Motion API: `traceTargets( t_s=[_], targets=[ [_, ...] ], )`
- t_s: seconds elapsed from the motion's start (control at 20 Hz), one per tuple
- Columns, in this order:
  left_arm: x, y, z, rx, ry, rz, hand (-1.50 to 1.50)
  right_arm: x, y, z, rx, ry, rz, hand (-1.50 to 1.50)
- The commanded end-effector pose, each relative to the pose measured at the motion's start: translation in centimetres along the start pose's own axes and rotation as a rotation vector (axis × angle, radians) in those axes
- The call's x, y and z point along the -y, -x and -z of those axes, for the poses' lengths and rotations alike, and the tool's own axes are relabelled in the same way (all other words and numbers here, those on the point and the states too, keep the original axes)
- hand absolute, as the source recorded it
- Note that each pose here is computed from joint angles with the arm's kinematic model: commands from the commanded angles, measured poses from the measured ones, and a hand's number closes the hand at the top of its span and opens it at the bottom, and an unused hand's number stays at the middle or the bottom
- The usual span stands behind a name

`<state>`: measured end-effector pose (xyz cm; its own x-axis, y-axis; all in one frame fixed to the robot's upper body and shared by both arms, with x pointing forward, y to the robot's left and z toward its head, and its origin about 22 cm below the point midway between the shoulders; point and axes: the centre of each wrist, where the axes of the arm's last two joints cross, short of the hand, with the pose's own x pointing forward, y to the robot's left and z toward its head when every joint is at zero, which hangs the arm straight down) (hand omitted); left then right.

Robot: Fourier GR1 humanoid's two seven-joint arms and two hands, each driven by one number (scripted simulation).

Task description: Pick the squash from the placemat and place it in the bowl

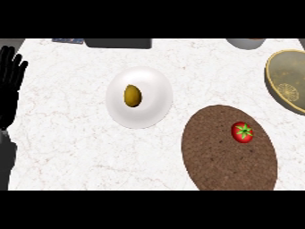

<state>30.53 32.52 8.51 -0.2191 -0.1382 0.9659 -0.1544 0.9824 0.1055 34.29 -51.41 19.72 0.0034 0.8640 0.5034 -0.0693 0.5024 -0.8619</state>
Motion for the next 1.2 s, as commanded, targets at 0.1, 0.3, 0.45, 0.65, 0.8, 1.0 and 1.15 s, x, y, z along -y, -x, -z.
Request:
traceTargets(
  t_s=[0.1,0.3,0.45,0.65,0.8,1.0,1.15],
  targets=[
    [-0.7,-1.0,0.0,0.001,0.010,-0.010,0.00,-6.2,0.4,2.4,-0.126,-0.017,-0.024,1.50],
    [1.3,0.0,-0.6,0.012,0.021,-0.004,0.00,-7.2,1.8,2.2,-0.213,-0.010,0.090,-1.50],
    [-0.2,-0.5,0.3,0.002,0.004,0.004,0.00,-8.0,2.4,1.9,-0.163,-0.004,0.232,-1.50],
    [1.1,-0.9,0.6,0.002,0.005,0.003,0.00,-9.5,1.6,3.0,-0.100,0.076,0.390,-1.50],
    [1.7,0.0,-0.1,0.001,0.009,-0.004,0.00,-10.2,1.8,2.9,-0.070,0.231,0.459,-1.50],
    [0.1,-0.5,0.0,0.033,0.012,-0.009,0.00,-6.1,2.6,1.6,-0.068,0.417,0.534,-1.50],
    [1.7,-0.3,0.0,0.006,0.029,-0.022,0.00,-5.6,5.5,-1.5,-0.121,0.508,0.548,-1.50]
  ],
)
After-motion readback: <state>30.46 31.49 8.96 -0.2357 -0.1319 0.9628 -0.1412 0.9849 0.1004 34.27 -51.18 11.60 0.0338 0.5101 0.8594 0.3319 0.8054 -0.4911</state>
